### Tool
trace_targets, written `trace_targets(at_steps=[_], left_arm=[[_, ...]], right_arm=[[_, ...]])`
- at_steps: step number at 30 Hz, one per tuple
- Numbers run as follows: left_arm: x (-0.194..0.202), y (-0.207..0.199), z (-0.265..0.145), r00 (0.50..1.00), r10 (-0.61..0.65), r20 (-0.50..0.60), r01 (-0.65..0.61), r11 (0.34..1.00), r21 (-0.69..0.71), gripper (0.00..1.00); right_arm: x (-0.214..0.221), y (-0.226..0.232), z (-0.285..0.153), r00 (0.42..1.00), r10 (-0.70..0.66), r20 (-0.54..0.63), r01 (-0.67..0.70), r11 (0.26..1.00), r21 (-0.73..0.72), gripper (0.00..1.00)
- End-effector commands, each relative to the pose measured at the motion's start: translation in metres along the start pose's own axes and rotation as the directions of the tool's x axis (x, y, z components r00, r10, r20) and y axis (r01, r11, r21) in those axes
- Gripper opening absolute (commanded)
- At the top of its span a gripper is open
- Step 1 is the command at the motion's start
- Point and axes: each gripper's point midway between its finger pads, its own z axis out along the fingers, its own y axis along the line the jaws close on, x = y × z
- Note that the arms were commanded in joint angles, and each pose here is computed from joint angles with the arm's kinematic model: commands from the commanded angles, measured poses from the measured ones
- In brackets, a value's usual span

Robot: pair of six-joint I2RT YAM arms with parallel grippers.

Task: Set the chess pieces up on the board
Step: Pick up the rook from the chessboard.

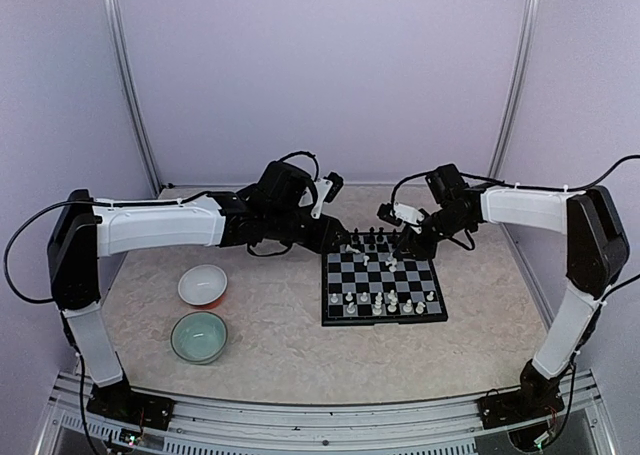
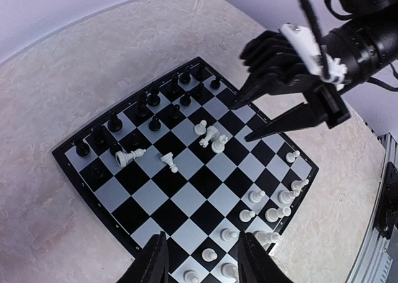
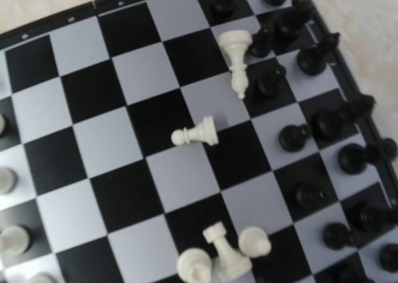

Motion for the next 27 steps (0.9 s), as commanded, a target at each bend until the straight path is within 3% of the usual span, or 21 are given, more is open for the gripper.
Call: trace_targets(at_steps=[1,22,27], left_arm=[[-0.029,-0.027,-0.021,0.994,0.035,0.099,-0.039,0.998,0.041,0.39],[-0.03,-0.034,-0.023,0.995,0.039,0.092,-0.046,0.996,0.073,0.39],[-0.03,-0.034,-0.023,0.995,0.041,0.089,-0.048,0.996,0.075,0.39]], right_arm=[[0.007,0.005,0.016,0.997,0.006,-0.073,-0.008,0.999,-0.031,0.36],[0.022,-0.004,0.042,0.989,0.033,-0.143,-0.036,0.999,-0.012,0.36],[0.023,-0.002,0.044,0.988,0.035,-0.149,-0.039,0.999,-0.025,0.29]])
